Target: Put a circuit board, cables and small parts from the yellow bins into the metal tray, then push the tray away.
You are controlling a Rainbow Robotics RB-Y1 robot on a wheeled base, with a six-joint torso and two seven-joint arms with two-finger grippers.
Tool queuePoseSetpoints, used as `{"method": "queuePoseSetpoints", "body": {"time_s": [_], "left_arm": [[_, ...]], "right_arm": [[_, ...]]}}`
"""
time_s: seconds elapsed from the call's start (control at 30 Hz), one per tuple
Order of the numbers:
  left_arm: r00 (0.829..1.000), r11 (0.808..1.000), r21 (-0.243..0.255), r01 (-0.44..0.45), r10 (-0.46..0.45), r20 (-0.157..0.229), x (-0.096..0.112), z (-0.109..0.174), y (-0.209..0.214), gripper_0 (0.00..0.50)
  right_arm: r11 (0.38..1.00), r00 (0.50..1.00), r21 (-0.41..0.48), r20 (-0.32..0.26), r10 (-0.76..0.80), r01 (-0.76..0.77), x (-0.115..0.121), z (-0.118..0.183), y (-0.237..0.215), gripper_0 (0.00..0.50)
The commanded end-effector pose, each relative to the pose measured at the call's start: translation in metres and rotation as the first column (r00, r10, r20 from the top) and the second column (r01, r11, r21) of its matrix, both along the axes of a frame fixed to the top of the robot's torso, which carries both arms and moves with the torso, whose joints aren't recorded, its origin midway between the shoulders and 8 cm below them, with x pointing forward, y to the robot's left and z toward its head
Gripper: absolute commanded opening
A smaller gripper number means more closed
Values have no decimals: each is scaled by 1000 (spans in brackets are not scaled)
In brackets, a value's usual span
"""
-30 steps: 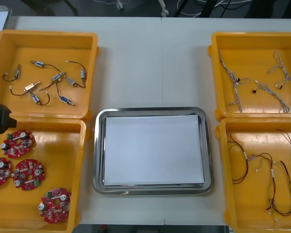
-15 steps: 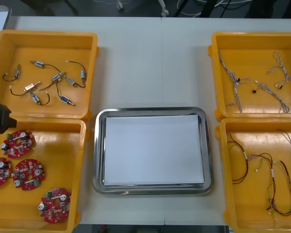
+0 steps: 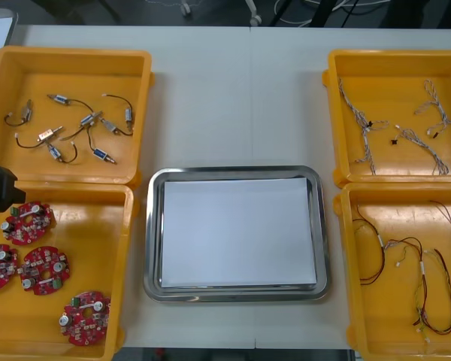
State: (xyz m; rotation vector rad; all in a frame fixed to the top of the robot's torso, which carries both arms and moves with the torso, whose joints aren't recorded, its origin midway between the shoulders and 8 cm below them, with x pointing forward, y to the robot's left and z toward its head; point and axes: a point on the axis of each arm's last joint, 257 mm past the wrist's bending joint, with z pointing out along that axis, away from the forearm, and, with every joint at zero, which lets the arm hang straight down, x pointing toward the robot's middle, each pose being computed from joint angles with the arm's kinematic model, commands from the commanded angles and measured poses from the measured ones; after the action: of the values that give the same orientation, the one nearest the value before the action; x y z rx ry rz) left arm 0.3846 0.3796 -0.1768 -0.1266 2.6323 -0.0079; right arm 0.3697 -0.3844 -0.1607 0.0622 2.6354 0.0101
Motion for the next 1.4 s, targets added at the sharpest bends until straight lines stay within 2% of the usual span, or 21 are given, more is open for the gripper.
{"method": "queuePoseSetpoints", "body": {"time_s": [0.03, 0.2, 0.37, 0.67, 0.9, 1.1, 1.4], "left_arm": [[999, 999, -20, -45, 44, -17, -6, -5, 0, 500], [998, 998, -29, -53, 52, -22, -6, -5, -1, 500], [995, 994, -50, -93, 92, -35, -14, -11, -8, 500], [984, 987, -59, -150, 144, -103, -49, -37, -21, 500], [982, 982, -78, -172, 165, -96, -64, -51, -39, 500], [984, 979, -112, -170, 164, -64, -71, -69, -50, 500], [986, 977, -137, -163, 158, -42, -81, -87, -48, 500]], "right_arm": [[1000, 1000, 22, -14, -21, 21, -5, -6, 6, 500], [1000, 999, 22, -40, -11, 11, -12, -15, 7, 500], [1000, 994, 23, -111, -4, 6, -31, -43, 9, 500], [999, 996, 45, -88, 4, 0, -33, -72, 15, 500], [999, 997, 43, -76, 27, -24, -35, -98, 26, 500], [999, 996, 47, -89, 23, -18, -33, -121, 24, 500], [998, 996, 58, -87, 15, -10, -25, -141, 16, 500]]}}
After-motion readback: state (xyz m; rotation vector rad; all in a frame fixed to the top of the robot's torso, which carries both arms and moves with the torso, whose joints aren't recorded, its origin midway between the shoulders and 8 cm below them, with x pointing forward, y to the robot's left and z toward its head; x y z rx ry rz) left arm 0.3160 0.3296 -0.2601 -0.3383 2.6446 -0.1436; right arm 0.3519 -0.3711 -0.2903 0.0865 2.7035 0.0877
